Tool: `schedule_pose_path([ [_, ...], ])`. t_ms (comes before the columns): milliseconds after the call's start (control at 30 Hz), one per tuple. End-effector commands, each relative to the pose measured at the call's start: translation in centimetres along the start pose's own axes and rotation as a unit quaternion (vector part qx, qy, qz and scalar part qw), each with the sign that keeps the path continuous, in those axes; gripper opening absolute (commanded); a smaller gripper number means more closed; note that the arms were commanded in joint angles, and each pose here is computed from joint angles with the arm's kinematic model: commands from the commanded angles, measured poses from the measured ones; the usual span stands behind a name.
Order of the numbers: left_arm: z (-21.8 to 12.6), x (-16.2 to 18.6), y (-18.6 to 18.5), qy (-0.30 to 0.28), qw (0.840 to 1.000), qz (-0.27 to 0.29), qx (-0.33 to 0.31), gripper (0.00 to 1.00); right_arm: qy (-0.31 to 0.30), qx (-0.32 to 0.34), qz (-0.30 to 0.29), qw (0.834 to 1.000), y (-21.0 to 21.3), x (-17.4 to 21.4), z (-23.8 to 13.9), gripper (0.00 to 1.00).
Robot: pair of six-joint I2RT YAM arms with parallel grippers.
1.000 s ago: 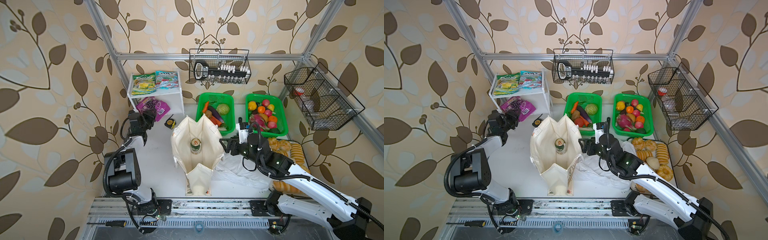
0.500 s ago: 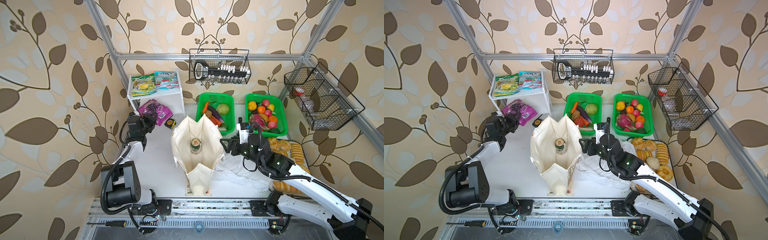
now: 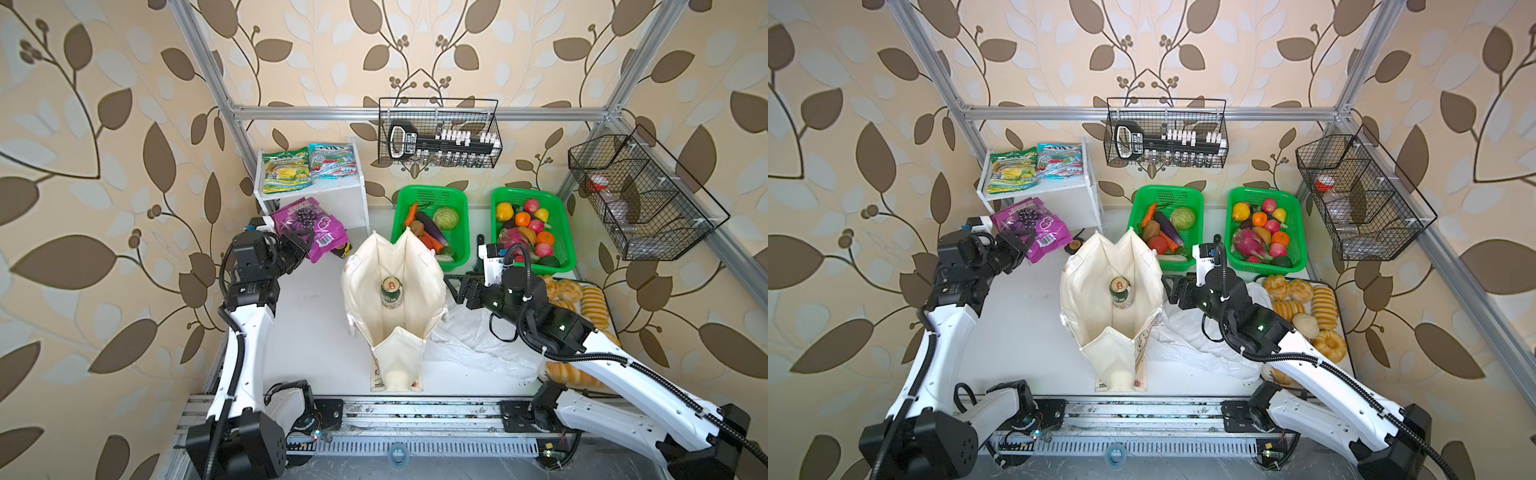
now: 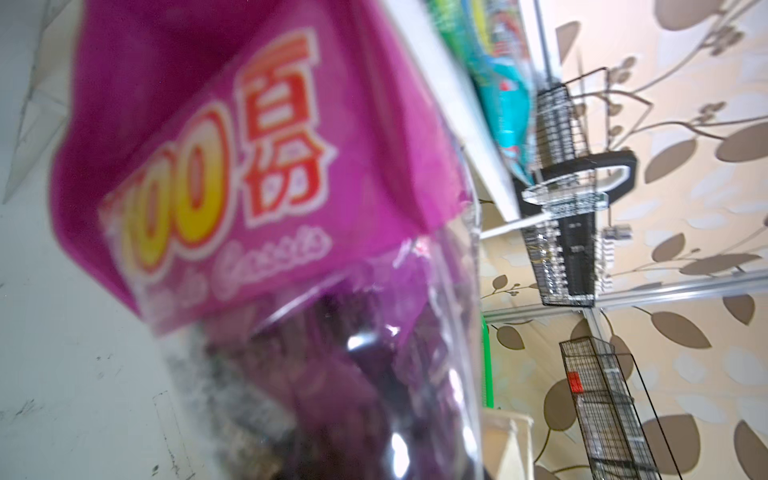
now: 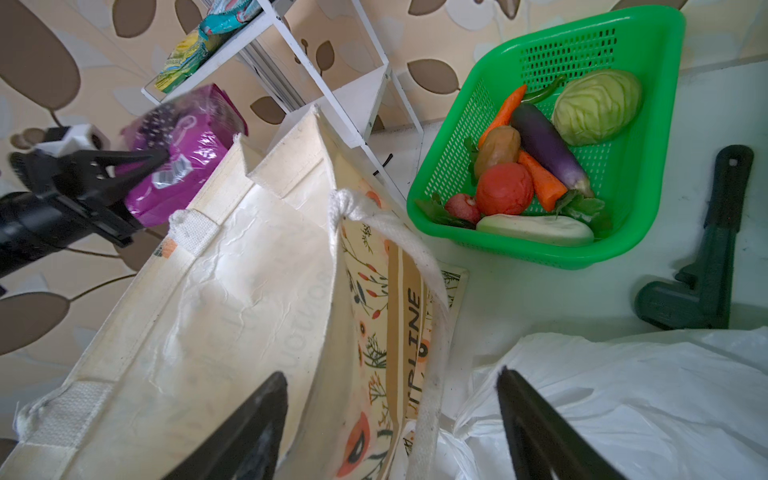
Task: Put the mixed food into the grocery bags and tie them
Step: 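Lift the purple candy bag off the shelf and carry it over the tote bag, then lower the purple candy bag into the tote with the left gripper and release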
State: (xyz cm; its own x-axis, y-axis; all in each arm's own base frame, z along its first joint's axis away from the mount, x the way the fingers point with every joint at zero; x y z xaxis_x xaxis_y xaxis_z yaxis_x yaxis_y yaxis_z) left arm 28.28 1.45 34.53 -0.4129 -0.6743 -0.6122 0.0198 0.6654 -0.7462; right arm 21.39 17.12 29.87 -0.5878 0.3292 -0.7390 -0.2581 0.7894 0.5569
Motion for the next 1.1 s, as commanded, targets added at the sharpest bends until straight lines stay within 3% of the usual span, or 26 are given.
schedule_pose_path([
  [0,-4.0,-1.1,-5.2,-0.016,0.993,0.105,0.053,0.00,0.001,-0.017,0.008,1.000,0.9,-1.0,-0.3,0.80],
  [167,-7.6,-0.9,-8.1,-0.013,0.984,0.171,0.046,0.00,0.022,-0.016,0.019,0.999,0.8,-1.2,0.0,0.80],
  [333,-10.1,0.0,-12.6,0.008,0.959,0.232,0.160,0.00,0.058,-0.038,0.051,0.996,1.2,-1.3,0.8,0.80],
  [500,-9.6,2.2,-15.5,0.099,0.930,0.260,0.238,0.00,0.093,-0.076,0.056,0.991,2.7,-1.5,1.4,0.80],
  [667,-7.4,6.4,-15.0,0.214,0.911,0.291,0.199,0.00,0.112,-0.086,0.059,0.988,3.3,-1.5,2.0,0.81],
  [833,-6.7,9.1,-13.6,0.272,0.890,0.334,0.149,0.00,0.117,-0.081,0.055,0.988,3.2,-1.4,2.1,0.81],
  [1067,-6.0,12.3,-12.8,0.356,0.849,0.375,0.108,0.00,0.142,-0.077,0.046,0.986,3.1,-0.6,2.4,0.81],
])
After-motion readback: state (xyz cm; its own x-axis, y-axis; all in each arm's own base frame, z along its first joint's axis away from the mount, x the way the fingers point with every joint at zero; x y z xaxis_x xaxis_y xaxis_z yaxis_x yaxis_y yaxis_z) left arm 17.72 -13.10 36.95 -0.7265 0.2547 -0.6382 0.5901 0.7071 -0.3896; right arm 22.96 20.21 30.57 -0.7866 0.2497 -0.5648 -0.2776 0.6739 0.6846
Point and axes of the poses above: each gripper's point midway between its finger pads, its own z axis out along the fingers, its own y axis along the line the jaws close on, x = y × z, the point moved 7 cm from there along -z, back along the fingers, and after that the axes turned 7 degrees about z, right-handed, at the moved point
